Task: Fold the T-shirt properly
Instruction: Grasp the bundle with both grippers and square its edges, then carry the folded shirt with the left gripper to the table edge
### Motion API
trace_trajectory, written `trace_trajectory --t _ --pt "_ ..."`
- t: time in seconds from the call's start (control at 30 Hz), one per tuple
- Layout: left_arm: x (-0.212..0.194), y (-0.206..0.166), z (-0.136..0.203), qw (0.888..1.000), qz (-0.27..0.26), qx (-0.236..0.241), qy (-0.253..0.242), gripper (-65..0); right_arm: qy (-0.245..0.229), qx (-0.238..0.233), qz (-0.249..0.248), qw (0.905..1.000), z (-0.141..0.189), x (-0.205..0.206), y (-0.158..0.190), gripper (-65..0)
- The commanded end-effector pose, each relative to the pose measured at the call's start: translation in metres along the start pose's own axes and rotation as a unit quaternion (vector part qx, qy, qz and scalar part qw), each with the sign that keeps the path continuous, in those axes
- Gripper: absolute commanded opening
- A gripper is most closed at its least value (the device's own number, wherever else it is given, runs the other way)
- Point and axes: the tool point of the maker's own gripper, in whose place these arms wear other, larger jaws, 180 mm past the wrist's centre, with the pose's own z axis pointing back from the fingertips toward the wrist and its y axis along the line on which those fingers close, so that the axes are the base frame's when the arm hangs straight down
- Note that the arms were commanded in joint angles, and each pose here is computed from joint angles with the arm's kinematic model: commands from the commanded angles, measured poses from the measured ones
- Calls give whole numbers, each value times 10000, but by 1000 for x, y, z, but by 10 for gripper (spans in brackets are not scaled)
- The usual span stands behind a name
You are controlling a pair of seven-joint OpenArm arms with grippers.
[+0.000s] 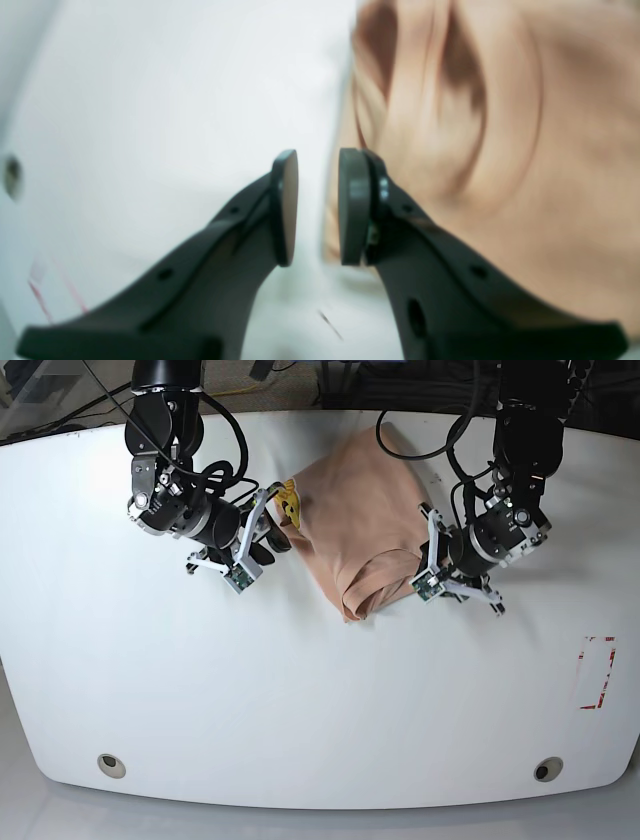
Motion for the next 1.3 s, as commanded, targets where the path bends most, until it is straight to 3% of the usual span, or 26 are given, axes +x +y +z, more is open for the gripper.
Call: trace_trajectory --t 0.0,0.2,0.43,0.73,0.93,1.07,1.27 --pt "-4 -15 4 9999 89 -129 -52 -528 -260 -46 200 9995 8 32 9 -471" --pt "-6 -57 7 9979 434 -470 -103 -528 -493 527 96 9973 0 51 49 -469" --pt "-4 -79 3 9952 709 -661 -132 -528 -101 892 -121 9959 -24 26 62 -469" --pt "-28 -86 -12 9926 845 -851 212 -528 294 506 -348 9977 -40 -30 5 -469" --pt "-49 -74 -21 9917 803 -869 501 -528 314 143 47 9994 -21 -22 -28 -469" --pt "-46 -66 -21 9929 768 -790 459 -528 203 -19 461 9987 -2 -7 -27 -469" --pt "-39 -31 -11 9958 796 -320 324 -528 289 -318 605 9972 15 -2 -36 -469"
